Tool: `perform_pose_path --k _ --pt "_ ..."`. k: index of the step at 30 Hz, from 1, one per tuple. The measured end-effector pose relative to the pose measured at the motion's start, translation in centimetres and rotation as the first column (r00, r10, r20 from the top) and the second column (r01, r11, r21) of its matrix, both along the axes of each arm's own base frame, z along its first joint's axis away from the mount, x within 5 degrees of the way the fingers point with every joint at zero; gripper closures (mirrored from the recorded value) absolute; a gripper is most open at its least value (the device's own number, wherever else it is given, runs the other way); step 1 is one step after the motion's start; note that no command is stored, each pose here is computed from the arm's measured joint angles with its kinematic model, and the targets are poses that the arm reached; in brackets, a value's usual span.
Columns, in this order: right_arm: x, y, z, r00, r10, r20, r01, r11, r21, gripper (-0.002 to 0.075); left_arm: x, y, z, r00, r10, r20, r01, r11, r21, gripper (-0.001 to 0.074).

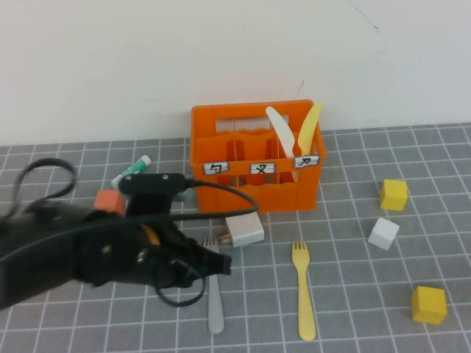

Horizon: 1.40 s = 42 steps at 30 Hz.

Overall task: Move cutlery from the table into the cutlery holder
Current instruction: Pick up the fork

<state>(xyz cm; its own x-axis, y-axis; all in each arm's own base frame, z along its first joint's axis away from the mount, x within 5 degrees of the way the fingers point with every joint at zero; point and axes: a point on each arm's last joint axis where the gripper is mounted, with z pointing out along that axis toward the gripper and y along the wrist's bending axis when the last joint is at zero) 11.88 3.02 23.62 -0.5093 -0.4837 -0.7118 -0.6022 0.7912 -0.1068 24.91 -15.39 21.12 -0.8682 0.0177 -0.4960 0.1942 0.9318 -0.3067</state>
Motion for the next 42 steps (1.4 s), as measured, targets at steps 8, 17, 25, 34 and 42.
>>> perform_pose_path --k 8,17,25,34,42 --pt "0.0 0.0 0.0 1.0 0.002 -0.006 -0.002 1.0 0.0 0.0728 4.1 -2.5 -2.5 0.989 -0.045 -0.139 0.058 0.994 0.093 0.0485" --pt "-0.1 0.1 -0.1 1.0 0.011 -0.016 -0.011 1.0 0.001 0.0728 8.2 -4.2 -5.8 0.977 0.062 -0.203 -0.028 0.985 0.169 0.0314" --pt "-0.1 0.1 0.0 1.0 0.009 -0.016 -0.009 1.0 0.015 0.0728 9.8 -4.4 -7.3 0.977 0.113 -0.179 -0.073 0.974 0.216 0.0307" --pt "-0.1 0.2 0.0 1.0 0.008 -0.015 -0.008 1.0 0.02 0.0728 9.6 -4.3 -8.0 0.968 0.125 -0.218 -0.069 0.966 0.248 0.0308" --pt "-0.1 0.2 0.0 1.0 0.008 -0.015 -0.008 1.0 0.02 0.0728 9.2 -4.1 -8.0 0.951 0.138 -0.275 -0.058 0.958 0.28 0.0308"
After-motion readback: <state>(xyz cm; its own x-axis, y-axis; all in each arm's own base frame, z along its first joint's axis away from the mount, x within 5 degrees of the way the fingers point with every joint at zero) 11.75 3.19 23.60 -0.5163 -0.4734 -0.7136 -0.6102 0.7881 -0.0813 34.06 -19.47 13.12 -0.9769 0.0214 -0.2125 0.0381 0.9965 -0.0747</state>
